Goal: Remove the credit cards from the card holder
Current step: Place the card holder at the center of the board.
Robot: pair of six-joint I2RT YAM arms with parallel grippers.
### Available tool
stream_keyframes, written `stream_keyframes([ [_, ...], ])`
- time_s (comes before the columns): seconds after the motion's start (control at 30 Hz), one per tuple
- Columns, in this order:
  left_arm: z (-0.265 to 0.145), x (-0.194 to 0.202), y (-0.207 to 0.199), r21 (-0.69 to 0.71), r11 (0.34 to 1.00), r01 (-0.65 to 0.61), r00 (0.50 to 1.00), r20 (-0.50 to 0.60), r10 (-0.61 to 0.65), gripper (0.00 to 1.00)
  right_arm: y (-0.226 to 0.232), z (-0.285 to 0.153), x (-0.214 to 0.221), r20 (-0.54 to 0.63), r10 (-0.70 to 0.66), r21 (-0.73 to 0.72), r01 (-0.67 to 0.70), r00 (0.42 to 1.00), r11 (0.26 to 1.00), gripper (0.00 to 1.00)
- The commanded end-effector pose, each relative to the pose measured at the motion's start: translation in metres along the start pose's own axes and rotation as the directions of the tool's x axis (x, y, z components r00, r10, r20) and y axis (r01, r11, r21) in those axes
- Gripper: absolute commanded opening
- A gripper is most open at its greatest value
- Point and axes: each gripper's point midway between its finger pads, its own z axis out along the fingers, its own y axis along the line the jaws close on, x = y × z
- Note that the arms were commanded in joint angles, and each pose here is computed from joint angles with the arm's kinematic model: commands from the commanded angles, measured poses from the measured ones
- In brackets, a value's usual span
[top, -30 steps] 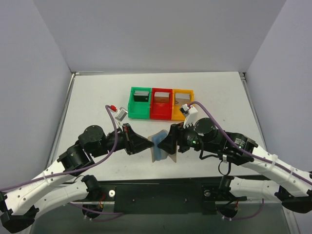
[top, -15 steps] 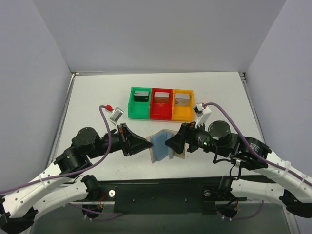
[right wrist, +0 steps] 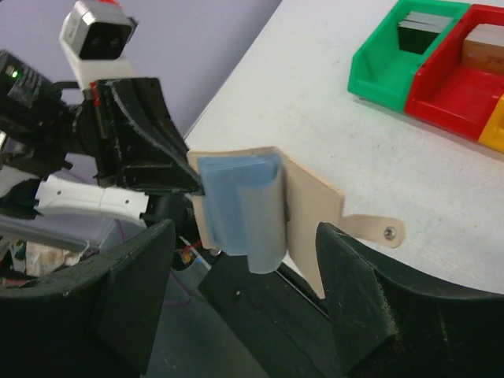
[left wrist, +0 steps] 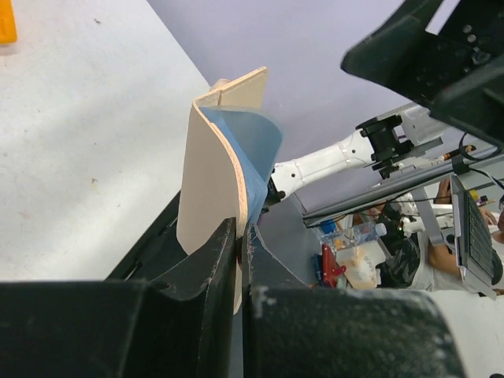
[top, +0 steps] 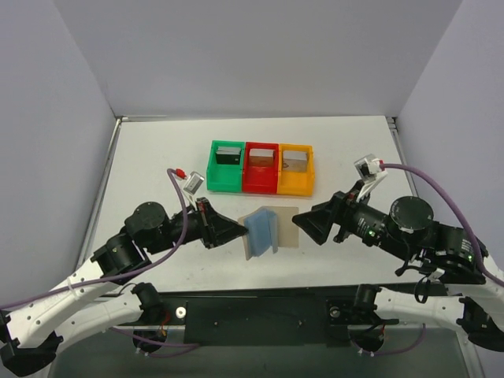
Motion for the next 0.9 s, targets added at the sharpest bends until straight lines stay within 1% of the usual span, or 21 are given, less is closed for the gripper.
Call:
stream_keyframes([
  [0.0,-0.002,-0.024,-0.021,0.033,0.999,-0.025,0.997,0.074,0.023,0.0,0.023,0.013,0.018,-0.078,-0.086,-0.068,0.081,0.993,0.994,0.66],
  [0.1,0.003,-0.026,-0.013,-0.011,1.0,-0.015,0.997,0.077,0.016,0.0,0.045,0.027,0.04,-0.135,-0.17,-0.099,0.158,0.976,0.983,0.65],
  [0.13,0.005,-0.025,-0.009,-0.027,1.0,-0.011,0.997,0.07,0.013,0.0,0.05,0.029,0.041,-0.14,-0.191,-0.101,0.177,0.972,0.979,0.64],
  [0.17,0.007,-0.026,-0.008,-0.035,0.999,-0.009,0.997,0.071,0.012,0.0,0.051,0.036,0.05,-0.16,-0.212,-0.08,0.201,0.964,0.976,0.64],
  [0.2,0.007,-0.027,-0.009,-0.033,0.999,-0.008,0.997,0.073,0.011,0.0,0.051,0.042,0.055,-0.176,-0.213,-0.067,0.205,0.961,0.977,0.63],
  [0.37,0.008,-0.029,-0.013,-0.022,1.0,-0.002,0.997,0.076,0.003,0.0,0.035,0.057,0.061,-0.172,-0.216,0.041,0.227,0.961,0.973,0.58],
  [0.5,0.005,-0.03,-0.019,0.005,1.0,-0.001,0.997,0.08,0.001,0.0,0.024,0.062,0.062,-0.172,-0.231,0.1,0.25,0.958,0.963,0.51],
  [0.6,0.004,-0.029,-0.021,0.016,1.0,0.002,0.997,0.081,-0.004,0.0,0.018,0.064,0.062,-0.169,-0.231,0.133,0.254,0.958,0.958,0.43],
  [0.7,0.002,-0.029,-0.025,0.039,0.999,0.005,0.997,0.082,-0.008,0.0,0.015,0.066,0.063,-0.176,-0.231,0.141,0.256,0.957,0.956,0.41],
  [0.87,0.004,-0.027,-0.03,0.075,0.997,0.014,0.997,0.074,-0.02,0.0,0.013,0.069,0.067,-0.192,-0.228,0.146,0.257,0.955,0.955,0.41],
])
